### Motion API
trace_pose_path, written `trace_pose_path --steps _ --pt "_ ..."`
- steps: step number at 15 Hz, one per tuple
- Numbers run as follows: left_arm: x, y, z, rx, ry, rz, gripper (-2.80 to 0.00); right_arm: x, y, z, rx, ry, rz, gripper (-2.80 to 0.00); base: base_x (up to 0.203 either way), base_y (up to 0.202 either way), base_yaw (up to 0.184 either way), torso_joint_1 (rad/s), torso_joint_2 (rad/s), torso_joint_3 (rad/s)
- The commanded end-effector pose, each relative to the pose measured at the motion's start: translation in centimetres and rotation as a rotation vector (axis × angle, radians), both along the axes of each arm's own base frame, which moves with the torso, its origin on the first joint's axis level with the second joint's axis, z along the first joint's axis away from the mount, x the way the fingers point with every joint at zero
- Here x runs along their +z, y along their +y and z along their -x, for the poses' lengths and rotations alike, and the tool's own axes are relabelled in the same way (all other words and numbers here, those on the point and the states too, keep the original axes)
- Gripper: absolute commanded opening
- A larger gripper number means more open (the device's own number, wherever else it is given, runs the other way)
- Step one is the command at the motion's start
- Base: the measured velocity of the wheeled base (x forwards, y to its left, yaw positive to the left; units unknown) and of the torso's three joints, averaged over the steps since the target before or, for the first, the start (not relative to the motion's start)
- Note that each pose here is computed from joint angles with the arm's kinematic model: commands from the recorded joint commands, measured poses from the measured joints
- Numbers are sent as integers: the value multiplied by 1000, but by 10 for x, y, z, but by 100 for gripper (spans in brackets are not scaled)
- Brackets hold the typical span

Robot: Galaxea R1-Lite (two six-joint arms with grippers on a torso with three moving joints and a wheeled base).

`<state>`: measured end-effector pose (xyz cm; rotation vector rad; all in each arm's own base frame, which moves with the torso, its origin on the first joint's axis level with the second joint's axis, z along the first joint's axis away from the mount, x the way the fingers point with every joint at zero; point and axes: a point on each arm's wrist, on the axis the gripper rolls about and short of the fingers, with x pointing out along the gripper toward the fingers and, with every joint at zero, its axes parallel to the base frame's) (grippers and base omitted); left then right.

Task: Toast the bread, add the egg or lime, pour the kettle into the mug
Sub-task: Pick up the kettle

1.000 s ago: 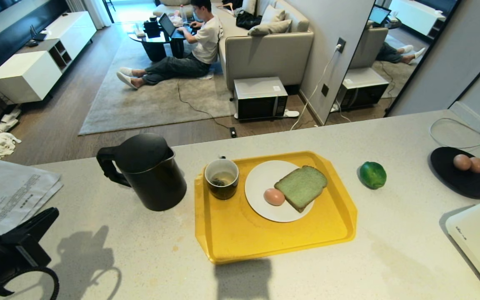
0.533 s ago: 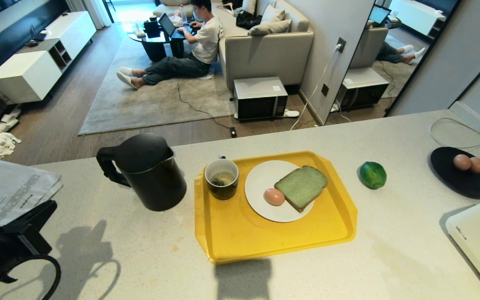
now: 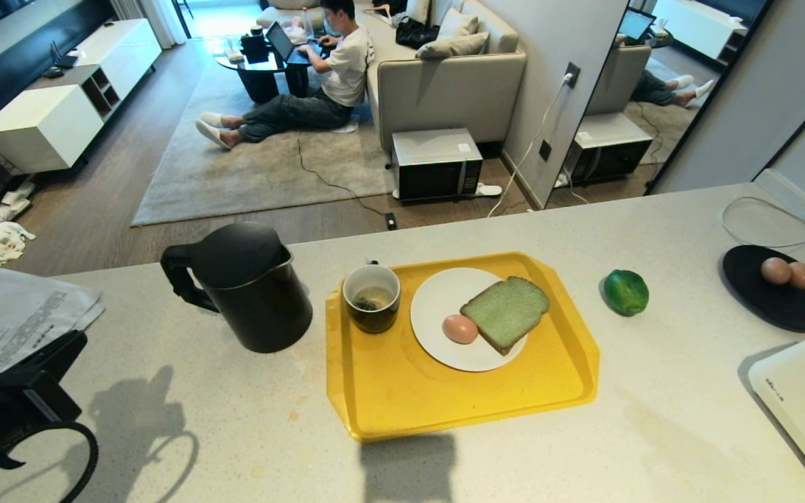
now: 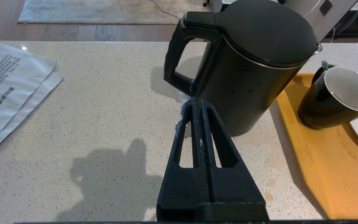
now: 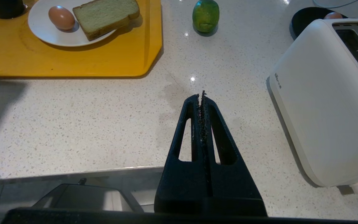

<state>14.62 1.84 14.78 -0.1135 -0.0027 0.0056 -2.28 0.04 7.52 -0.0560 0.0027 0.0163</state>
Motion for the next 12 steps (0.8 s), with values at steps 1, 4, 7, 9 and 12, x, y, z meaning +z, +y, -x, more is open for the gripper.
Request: trace_pose_path --steps 1,4,7,9,12 --pt "2 1 1 8 -15 -3 -280 0 0 0 1 3 -1 -280 0 0 0 -37 95 48" --pt "4 5 3 39 -30 -7 -280 0 0 0 1 3 -1 -280 0 0 0 -65 125 59" --pt "6 6 3 43 -46 -10 -280 0 0 0 1 3 -2 -280 0 0 0 -61 127 62" --pt "5 6 4 45 -44 -9 -280 0 0 0 1 3 -2 -280 0 0 0 -61 139 61" --pt "1 8 5 63 -22 -4 -280 0 0 0 1 3 -1 -280 0 0 0 -63 140 71"
